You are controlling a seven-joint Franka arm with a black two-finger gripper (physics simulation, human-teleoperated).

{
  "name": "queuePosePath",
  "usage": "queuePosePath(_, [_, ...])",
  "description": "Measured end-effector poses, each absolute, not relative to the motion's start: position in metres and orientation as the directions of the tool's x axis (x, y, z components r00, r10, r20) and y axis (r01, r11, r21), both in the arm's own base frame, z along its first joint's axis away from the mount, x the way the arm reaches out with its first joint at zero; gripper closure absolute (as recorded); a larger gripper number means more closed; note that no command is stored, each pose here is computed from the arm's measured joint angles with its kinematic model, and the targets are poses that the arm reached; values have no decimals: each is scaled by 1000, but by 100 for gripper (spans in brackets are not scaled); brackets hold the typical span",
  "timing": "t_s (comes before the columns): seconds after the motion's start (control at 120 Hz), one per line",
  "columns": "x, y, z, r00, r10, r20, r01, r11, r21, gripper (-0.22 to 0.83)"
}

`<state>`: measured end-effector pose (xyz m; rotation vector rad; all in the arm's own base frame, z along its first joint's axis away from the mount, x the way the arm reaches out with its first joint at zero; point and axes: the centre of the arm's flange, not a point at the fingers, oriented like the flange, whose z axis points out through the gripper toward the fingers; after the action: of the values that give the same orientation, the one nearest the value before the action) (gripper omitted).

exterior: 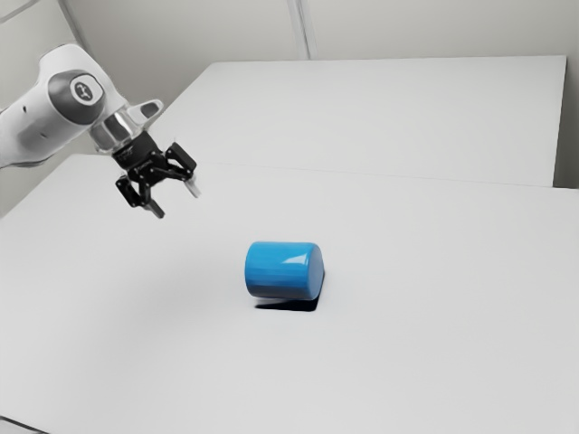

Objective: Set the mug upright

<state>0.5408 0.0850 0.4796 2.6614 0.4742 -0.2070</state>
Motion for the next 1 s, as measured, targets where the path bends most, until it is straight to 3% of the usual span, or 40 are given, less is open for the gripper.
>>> queuePosePath(0.092, [547,91,443,907,326,-265,414,-804,427,0])
queuePosePath(0.217, [558,38,397,904,267,-335,406,-782,472,0])
queuePosePath(0.35, [567,28,366,886,281,-369,446,-736,510,0])
queuePosePath(0.75, [584,28,318,835,361,-415,549,-584,597,0])
queuePosePath(1.0, [588,23,308,810,386,-441,585,-493,644,0])
